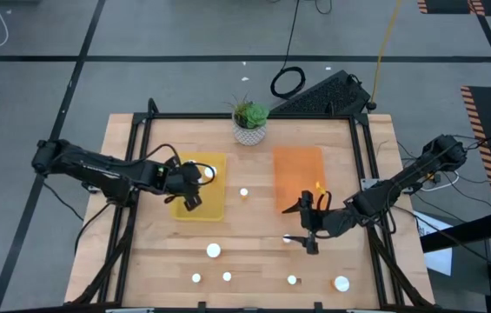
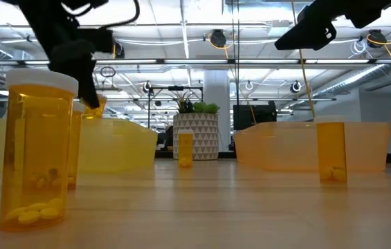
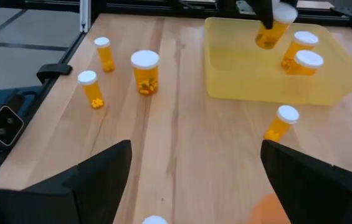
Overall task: Pick and place medicine bottles into bin by pill shape (circle, oval)
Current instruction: Put the large medicine bottle into the yellow bin
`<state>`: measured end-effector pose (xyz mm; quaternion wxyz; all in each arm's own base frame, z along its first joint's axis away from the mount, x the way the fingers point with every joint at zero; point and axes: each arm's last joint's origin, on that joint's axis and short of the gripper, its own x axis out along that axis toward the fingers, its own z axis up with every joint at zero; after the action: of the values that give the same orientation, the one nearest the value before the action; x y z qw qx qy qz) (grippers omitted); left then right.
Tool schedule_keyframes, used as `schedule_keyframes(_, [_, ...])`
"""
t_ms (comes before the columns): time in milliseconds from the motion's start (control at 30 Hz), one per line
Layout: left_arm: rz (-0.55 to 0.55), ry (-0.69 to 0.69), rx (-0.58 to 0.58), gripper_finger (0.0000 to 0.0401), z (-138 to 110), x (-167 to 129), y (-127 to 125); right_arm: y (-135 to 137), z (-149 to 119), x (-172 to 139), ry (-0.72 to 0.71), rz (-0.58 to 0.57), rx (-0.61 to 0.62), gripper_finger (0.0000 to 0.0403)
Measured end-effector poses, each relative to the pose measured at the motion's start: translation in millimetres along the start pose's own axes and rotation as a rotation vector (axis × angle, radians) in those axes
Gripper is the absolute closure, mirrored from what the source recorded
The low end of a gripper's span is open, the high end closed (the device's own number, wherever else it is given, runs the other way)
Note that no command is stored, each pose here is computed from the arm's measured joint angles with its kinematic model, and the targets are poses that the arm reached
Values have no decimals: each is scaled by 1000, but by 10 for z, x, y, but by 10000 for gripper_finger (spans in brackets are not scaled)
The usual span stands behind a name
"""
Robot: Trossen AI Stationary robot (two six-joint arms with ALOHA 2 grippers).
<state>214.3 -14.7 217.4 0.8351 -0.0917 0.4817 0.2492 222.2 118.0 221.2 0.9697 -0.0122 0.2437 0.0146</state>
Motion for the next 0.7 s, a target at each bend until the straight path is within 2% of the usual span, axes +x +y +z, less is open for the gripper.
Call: schedule_keyframes(700, [15, 53, -71, 183, -351, 332, 57, -98, 78, 45, -50, -28, -71, 51])
